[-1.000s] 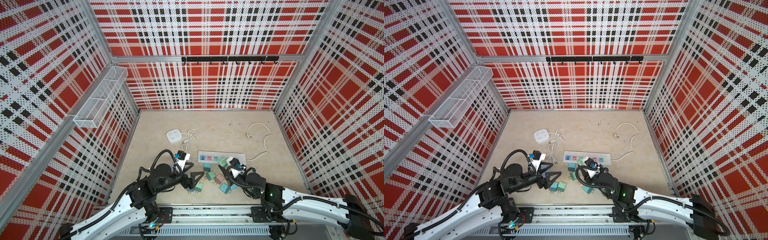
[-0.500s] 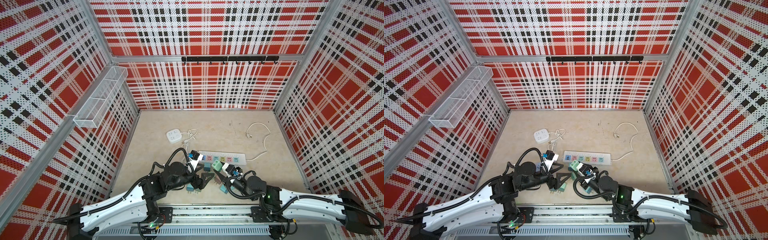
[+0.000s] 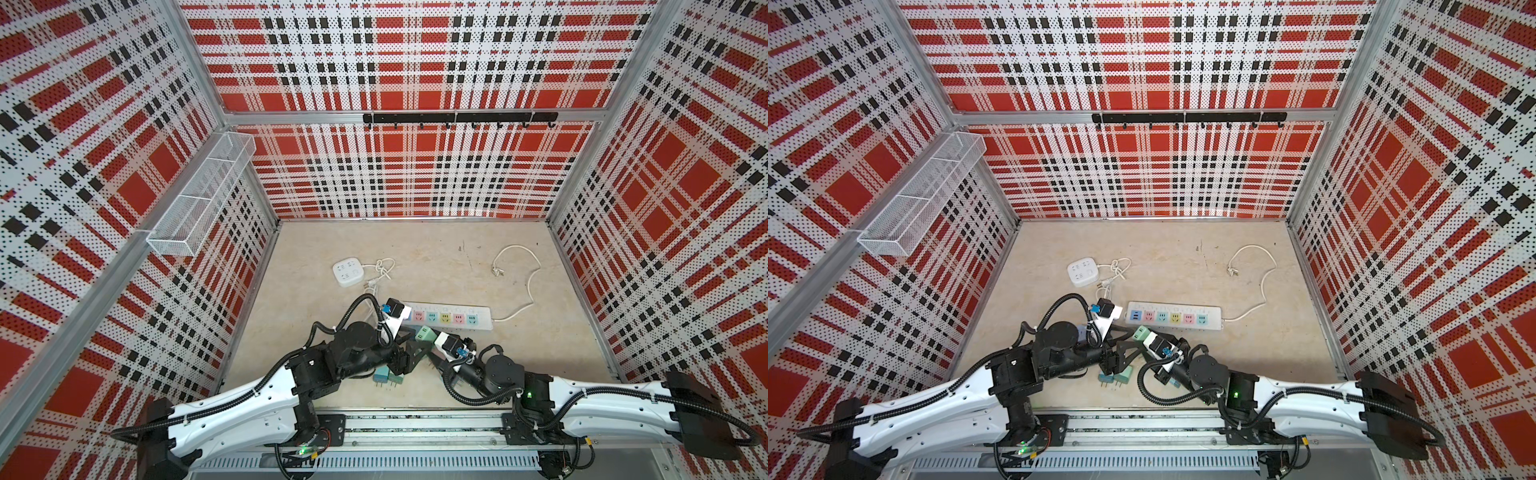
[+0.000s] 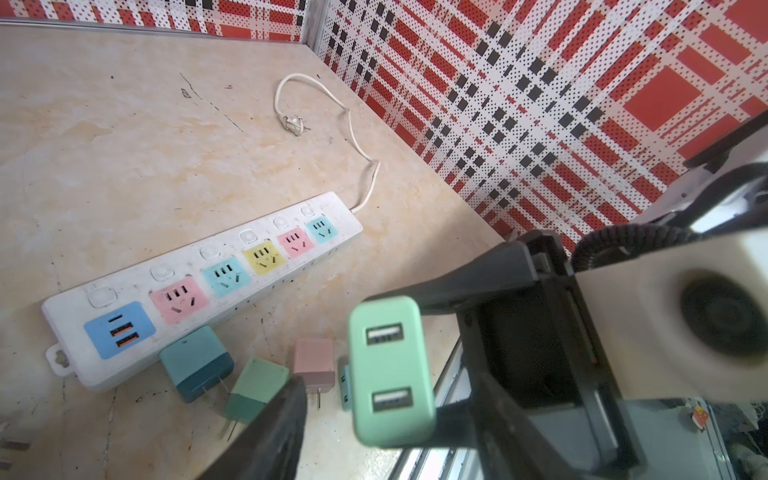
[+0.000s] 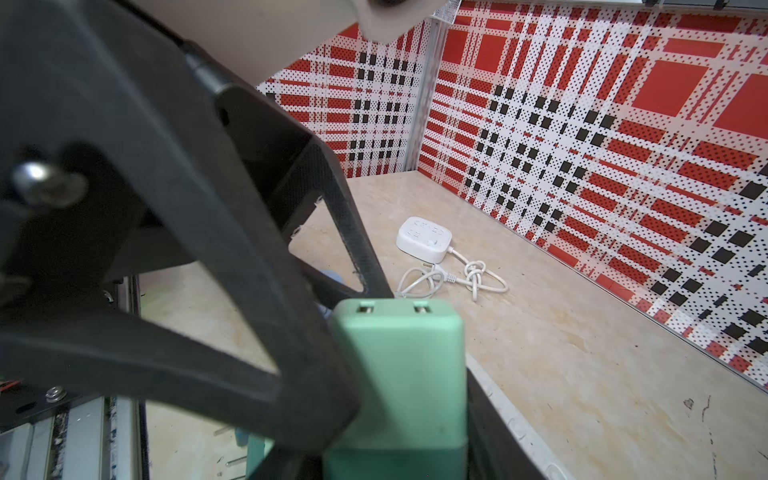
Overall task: Insert plugs into power strip
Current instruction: Pick up the plug from the middle-right of the table.
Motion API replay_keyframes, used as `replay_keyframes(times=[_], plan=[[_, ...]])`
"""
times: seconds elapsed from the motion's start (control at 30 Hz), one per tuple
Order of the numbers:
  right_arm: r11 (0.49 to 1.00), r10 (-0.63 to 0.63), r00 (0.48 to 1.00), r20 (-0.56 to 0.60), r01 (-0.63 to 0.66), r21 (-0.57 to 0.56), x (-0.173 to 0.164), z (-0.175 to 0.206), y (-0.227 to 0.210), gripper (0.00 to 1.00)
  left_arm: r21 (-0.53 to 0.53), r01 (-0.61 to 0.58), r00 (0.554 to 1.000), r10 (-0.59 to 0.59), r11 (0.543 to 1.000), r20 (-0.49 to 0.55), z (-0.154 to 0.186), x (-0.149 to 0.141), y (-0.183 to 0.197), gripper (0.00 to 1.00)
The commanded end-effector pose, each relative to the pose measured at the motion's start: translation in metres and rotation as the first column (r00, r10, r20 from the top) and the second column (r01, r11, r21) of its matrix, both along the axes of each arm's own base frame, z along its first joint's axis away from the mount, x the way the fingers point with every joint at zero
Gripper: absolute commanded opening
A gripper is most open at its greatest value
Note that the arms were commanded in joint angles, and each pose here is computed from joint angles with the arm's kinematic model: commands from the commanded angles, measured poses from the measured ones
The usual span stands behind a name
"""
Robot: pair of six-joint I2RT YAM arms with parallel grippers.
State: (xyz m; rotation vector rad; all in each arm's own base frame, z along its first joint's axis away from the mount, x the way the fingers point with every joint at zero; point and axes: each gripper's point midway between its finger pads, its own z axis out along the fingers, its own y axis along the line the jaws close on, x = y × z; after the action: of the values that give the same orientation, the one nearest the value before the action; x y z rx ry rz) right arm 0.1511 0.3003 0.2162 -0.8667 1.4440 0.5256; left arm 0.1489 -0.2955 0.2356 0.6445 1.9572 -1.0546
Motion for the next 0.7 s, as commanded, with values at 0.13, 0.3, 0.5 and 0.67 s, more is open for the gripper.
replay_keyframes(times=[0.13, 0.3, 0.5, 0.67], plan=[[0.996, 0.018, 0.999, 0.044, -0.022, 0.088, -0.0036, 0.0293, 0.0080, 0.17, -0.059, 0.015, 1.000, -0.014, 0.998, 0.011, 0.0202, -0.0006, -0.0109, 0.52], [0.996, 0.022, 0.999, 0.046, -0.026, 0.082, -0.0062, 0.0297, 0.0117, 0.17, -0.060, 0.022, 1.000, -0.021, 0.998, 0.009, 0.0186, -0.0007, -0.0137, 0.49], [0.995, 0.026, 0.999, 0.046, -0.030, 0.098, -0.0075, 0.0292, 0.0120, 0.26, -0.063, 0.015, 1.000, -0.014, 0.998, 0.021, 0.0193, 0.0013, -0.0139, 0.22], [0.993, -0.029, 0.999, 0.022, 0.027, 0.111, -0.0005, 0.0253, 0.0041, 0.76, -0.061, -0.010, 0.999, 0.012, 0.998, 0.042, 0.0175, 0.0064, -0.0104, 0.09]])
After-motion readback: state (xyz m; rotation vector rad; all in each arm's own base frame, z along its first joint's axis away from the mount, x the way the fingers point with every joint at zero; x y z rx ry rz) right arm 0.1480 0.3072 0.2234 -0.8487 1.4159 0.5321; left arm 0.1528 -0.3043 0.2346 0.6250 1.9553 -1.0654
